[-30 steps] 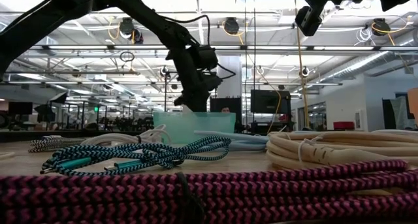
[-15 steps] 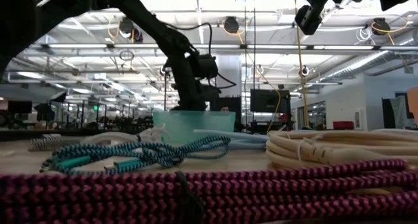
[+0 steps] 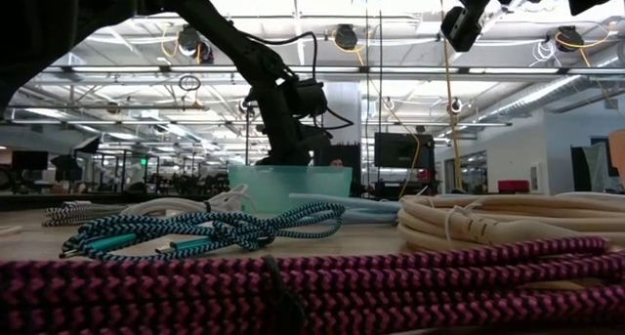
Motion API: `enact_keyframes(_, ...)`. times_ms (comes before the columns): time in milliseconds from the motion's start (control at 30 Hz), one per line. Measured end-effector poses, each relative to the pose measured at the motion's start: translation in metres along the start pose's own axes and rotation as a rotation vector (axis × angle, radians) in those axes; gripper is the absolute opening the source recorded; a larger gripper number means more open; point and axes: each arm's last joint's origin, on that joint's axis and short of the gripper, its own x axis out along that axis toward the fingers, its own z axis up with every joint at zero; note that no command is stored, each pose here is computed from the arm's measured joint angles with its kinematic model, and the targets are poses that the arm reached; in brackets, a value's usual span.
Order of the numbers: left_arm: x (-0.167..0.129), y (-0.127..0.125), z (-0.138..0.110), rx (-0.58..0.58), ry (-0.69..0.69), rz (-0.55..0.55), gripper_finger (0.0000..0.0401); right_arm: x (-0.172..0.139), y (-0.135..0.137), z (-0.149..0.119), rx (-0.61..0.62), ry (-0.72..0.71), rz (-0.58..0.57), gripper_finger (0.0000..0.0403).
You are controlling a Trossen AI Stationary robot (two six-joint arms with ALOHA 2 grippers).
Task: Pick & Place USB Port
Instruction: Put the top blue charger cable into the blue bin
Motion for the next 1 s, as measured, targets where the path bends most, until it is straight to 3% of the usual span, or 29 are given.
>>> enact_keyframes(1000, 0.001, -0.012, -0.004, -0.094, 0.035, -0.058, 0.0, 0.0, 0.003, -0.002, -0.027, 0.004, 0.008, 0.0)
